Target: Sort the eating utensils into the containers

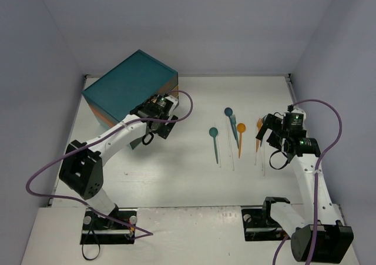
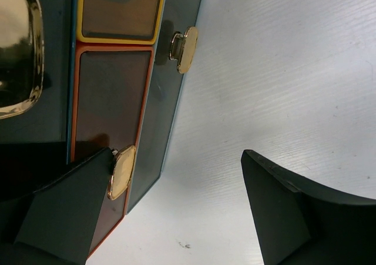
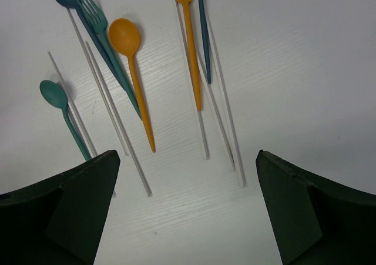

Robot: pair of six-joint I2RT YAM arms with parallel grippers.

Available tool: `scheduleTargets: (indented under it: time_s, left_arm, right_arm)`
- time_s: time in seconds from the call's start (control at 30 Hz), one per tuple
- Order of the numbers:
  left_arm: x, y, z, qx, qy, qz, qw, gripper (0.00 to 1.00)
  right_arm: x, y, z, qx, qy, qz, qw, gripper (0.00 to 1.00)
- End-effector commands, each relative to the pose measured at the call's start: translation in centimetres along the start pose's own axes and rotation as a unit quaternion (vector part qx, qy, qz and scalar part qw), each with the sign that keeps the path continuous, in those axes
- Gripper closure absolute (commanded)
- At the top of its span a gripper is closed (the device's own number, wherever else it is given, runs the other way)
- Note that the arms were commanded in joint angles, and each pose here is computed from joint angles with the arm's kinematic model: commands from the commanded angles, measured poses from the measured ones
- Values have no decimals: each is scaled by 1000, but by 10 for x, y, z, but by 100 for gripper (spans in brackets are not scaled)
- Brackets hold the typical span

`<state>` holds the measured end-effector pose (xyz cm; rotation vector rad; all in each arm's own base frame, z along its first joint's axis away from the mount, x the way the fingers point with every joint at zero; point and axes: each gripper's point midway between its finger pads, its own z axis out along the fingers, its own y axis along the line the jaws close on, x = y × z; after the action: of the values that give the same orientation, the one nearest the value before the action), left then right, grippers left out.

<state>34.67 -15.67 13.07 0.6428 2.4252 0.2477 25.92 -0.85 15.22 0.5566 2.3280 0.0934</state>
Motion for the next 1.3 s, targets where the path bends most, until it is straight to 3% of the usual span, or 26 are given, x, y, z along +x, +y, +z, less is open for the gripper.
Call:
scheduleTargets:
  time_s: [0.0, 0.3, 0.57, 0.8, 1.27]
  left_arm:
    - [7, -22, -17, 56, 3, -37, 998, 12]
    - [-9, -61, -57, 97, -19, -10, 995, 12]
    - [-30, -29, -86, 40, -50, -11, 998, 12]
    - [-49, -19, -104, 36, -86, -8, 996, 12]
    - [-16, -19, -50, 60, 4, -4, 998, 12]
  right_arm:
    - [-7, 2, 1, -4, -14, 0, 1000, 0]
    - [-7, 2, 2, -4, -13, 1, 1000, 0]
    - [-7, 3, 0, -7, -17, 2, 1000, 0]
    - [-7, 5, -2, -14, -19, 3, 1000, 0]
    - [-8, 7, -7, -24, -27, 5, 999, 0]
